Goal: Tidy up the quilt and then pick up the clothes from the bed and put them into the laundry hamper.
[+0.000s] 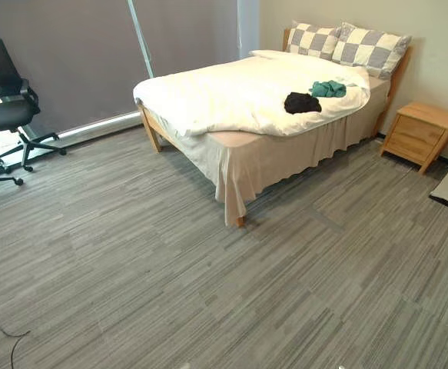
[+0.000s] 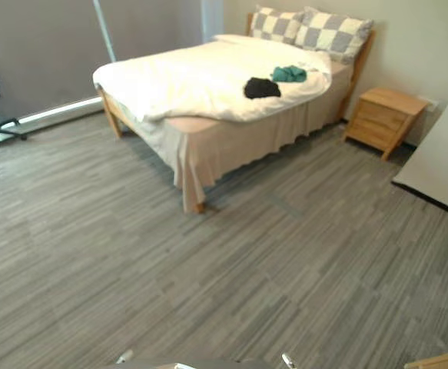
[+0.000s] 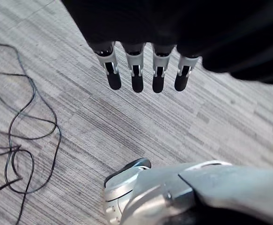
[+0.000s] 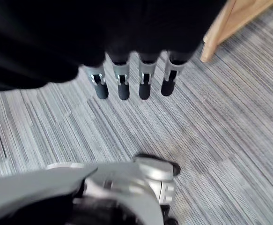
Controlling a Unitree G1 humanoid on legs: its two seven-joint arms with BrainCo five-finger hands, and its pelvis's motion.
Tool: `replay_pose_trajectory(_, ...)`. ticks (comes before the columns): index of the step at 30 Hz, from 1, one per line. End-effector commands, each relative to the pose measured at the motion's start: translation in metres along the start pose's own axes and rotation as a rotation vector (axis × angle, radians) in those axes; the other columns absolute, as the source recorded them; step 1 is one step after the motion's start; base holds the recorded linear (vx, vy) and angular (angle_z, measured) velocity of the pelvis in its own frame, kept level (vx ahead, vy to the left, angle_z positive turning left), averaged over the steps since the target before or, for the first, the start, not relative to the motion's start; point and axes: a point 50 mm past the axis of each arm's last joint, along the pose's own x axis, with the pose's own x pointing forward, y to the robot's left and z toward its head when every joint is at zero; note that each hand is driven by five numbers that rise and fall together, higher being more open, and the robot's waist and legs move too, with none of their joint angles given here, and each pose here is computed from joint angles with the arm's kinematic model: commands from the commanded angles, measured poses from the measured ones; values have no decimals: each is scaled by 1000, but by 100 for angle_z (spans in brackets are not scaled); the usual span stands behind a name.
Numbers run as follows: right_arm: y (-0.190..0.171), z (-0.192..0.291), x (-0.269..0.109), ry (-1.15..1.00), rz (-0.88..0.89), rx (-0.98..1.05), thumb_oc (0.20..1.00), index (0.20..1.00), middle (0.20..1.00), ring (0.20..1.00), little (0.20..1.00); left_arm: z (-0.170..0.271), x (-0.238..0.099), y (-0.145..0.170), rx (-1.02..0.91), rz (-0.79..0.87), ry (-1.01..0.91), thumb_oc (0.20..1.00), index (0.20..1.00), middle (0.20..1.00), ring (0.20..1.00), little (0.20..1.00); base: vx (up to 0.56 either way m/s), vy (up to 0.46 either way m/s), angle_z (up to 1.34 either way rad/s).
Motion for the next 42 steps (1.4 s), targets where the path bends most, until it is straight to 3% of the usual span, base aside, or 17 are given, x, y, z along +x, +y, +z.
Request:
replay_pose_trajectory(1, 15, 58, 6, -157, 55, 34, 1000, 1000, 1000, 1000, 1000, 76, 7, 7, 84, 27, -208, 1000, 1000, 1000, 1000, 1000, 17, -8, -24)
replay_pose_trajectory(9, 11, 51, 8, -104, 45, -14, 1000, 1000, 1000, 1000, 1000, 79, 7, 7, 110, 16, -213, 1000, 1000, 1000, 1000, 1000, 35, 2, -7)
replay_pose_trajectory(21, 5, 74, 9, -141, 10, 49, 1000, 1000, 1000, 1000, 1000, 102, 6, 27, 122, 129, -267, 1000, 1000, 1000, 1000, 1000, 60, 16, -13)
replay_pose_trajectory(29, -2, 43, 9, -35, -2, 87, 1000, 1000, 1000, 1000, 1000, 100, 7, 28, 223, 114, -260, 1000, 1000, 1000, 1000, 1000, 534, -244, 19)
replay_pose_trajectory(33, -17, 23, 8, 24, -33, 30, 1000, 1000, 1000, 1000, 1000, 86, 8, 17, 149, 89, -230, 1000, 1000, 1000, 1000, 1000, 509, -373, 21)
replay_pose_trajectory(42, -37, 66, 9, -108, -101, -61, 1000, 1000, 1000, 1000, 1000, 122, 3, 16, 117, 125, -353, 1000, 1000, 1000, 1000, 1000, 500, -260, -26)
